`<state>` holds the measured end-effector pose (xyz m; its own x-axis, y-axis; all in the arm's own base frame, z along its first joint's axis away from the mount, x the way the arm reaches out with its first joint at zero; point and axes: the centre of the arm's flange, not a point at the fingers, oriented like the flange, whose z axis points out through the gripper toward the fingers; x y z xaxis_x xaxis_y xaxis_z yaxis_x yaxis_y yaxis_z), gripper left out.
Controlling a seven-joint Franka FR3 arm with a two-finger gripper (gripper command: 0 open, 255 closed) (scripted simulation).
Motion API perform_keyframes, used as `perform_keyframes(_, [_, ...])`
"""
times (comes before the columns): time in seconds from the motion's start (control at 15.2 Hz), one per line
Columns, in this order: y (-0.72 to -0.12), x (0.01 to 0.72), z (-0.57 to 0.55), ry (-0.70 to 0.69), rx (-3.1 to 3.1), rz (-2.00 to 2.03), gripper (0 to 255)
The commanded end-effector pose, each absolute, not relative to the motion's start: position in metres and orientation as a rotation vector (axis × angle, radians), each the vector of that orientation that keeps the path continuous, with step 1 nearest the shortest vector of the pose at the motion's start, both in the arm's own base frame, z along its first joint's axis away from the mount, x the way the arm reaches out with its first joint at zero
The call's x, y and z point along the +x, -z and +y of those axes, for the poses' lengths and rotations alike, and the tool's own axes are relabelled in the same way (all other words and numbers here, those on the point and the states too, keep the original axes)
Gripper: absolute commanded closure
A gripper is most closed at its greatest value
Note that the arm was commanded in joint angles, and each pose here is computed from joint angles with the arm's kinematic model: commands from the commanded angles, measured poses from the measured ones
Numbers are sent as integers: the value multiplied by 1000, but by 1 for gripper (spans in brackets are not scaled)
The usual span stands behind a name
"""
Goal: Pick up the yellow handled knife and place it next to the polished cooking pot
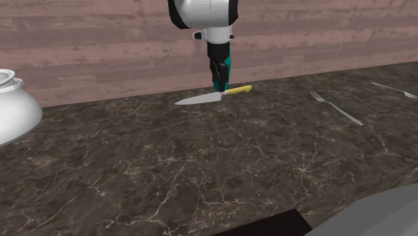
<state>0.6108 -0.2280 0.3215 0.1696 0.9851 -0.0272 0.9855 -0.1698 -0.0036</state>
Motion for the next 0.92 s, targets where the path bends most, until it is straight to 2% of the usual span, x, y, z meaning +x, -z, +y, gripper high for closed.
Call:
perform_keyframes(0.0, [-309,625,-228,27,2343,2074,0])
perform_keyframes(0.46, [-269,625,-229,27,2343,2074,0])
perform_keyframes(0.86, [-269,625,-229,27,2343,2074,0])
